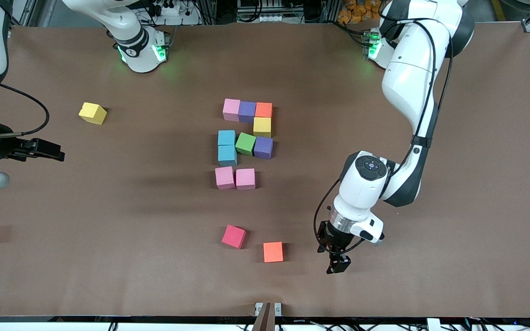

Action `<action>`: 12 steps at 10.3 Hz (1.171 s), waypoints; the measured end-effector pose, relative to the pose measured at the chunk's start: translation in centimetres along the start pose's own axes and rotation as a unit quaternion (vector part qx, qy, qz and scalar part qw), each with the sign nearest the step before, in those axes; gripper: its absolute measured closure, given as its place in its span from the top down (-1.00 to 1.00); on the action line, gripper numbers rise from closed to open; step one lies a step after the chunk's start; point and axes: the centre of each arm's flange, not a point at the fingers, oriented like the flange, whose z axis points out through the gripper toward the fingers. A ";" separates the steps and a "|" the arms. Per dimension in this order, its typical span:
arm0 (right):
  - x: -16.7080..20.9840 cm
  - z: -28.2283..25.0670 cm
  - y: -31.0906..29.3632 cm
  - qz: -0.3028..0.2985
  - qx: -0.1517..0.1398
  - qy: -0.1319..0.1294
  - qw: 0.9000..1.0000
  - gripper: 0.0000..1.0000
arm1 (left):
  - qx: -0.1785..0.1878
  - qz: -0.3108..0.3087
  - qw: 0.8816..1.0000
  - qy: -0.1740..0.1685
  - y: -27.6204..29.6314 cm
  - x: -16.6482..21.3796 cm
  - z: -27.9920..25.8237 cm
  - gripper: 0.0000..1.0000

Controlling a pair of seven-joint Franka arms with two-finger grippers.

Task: Form number 2 with 11 blocks
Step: 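Move the left gripper over the loose orange cube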

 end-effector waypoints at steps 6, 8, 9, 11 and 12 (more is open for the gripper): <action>0.0 0.0 0.0 0.000 0.000 0.000 1.000 1.00 | 0.025 -0.022 0.999 0.021 -2.6 -0.3 1.9 0.48; 0.0 0.0 0.0 0.000 0.000 0.000 1.000 1.00 | 0.034 -0.019 0.999 0.025 -3.3 -1.1 1.7 0.48; 0.0 0.0 0.0 0.000 0.000 0.000 1.000 1.00 | 0.041 -0.017 0.999 0.030 -3.7 -1.5 1.6 0.48; 0.0 0.0 0.0 0.000 0.000 0.000 1.000 1.00 | 0.077 -0.011 0.995 0.059 -5.2 -1.7 2.0 0.48; 0.0 0.0 0.0 0.000 0.000 0.000 1.000 1.00 | 0.097 -0.008 0.993 0.069 -6.3 -2.2 2.2 0.48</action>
